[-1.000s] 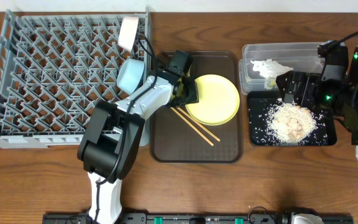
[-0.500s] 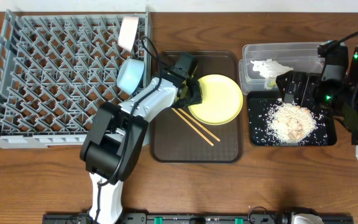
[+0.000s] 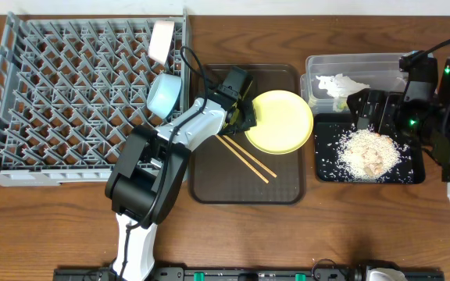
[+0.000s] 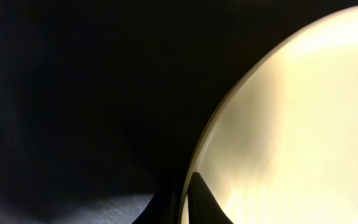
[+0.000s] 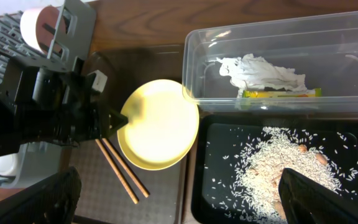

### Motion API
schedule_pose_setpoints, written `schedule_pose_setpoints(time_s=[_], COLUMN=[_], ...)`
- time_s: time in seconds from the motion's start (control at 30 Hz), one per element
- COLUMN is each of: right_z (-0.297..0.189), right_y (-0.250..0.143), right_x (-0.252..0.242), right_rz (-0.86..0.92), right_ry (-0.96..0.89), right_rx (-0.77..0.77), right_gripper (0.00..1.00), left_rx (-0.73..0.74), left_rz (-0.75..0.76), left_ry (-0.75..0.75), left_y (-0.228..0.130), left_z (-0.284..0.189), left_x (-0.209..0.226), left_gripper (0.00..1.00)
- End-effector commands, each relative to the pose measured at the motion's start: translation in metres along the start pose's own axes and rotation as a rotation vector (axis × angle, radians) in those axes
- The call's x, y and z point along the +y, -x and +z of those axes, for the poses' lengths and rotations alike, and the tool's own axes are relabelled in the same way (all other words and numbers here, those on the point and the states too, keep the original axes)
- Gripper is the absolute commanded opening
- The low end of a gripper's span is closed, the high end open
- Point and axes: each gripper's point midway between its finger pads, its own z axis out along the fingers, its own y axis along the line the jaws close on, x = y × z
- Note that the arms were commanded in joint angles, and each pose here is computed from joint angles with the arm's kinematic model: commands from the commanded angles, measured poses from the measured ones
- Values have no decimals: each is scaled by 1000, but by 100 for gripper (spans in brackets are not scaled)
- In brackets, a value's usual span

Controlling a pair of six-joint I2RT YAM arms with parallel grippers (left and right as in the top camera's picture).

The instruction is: Sort waste into correct bins and load items into the dishwasher

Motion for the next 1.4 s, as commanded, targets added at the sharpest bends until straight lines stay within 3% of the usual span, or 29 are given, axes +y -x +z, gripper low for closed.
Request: schedule_pose_setpoints(time_s=[0.0,0.2,0.5,0.77,0.97,1.0,1.07,1.13,1.27,1.37], right_z=[1,1,1,1,1,1,1,1,1,1], right_y=[1,1,1,1,1,1,1,1,1,1], right_x=[-2,-2,-2,-2,-2,-2,-2,-2,-2,-2], right_rz=[11,11,11,11,11,11,11,11,11,11], right_ry=[-5,-5,-5,-5,-5,-5,-5,-5,-5,-5], right_rx=[0,0,0,0,0,0,0,0,0,0], right_gripper=[99,99,99,99,99,99,99,99,99,99], left_rx=[31,8,-132,-383,-412,-397,-367,-324,-248,-190], left_rz=[-15,-13,190,372,424,418,349,265,124,69], left_ry=[41,27,-39,135,143,126,103,78,92,95], left_y=[-8,-1,33,73,75,72,67,59,46,36], left_z=[17,7,-55,-129,-144,-141,-133,-124,-101,-84], left_x=[12,9,-12,-3,-7,-8,-8,-7,5,9], left_gripper=[7,7,8,7,8,9,30,42,51,51])
